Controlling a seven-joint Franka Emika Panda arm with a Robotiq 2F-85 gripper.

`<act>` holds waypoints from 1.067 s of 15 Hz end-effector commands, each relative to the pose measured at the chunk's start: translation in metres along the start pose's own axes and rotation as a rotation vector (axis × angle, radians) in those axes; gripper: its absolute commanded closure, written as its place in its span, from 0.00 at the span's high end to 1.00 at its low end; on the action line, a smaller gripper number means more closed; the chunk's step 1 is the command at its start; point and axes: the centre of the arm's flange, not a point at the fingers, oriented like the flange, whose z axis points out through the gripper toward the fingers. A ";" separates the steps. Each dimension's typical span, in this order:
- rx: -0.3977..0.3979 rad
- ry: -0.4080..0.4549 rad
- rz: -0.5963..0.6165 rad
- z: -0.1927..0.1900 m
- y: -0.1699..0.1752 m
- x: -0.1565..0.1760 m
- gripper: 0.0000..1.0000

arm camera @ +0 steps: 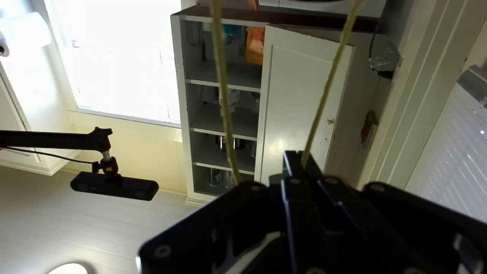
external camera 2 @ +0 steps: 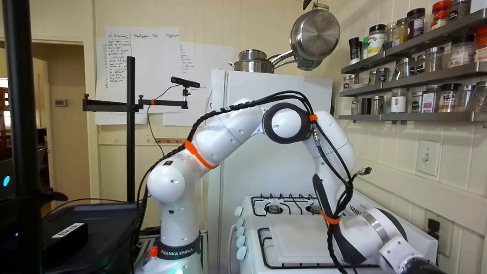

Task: Pick up the paper bag and place it to the immediate right off the stove

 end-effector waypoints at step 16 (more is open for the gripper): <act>-0.057 -0.125 0.185 -0.041 -0.018 0.036 0.01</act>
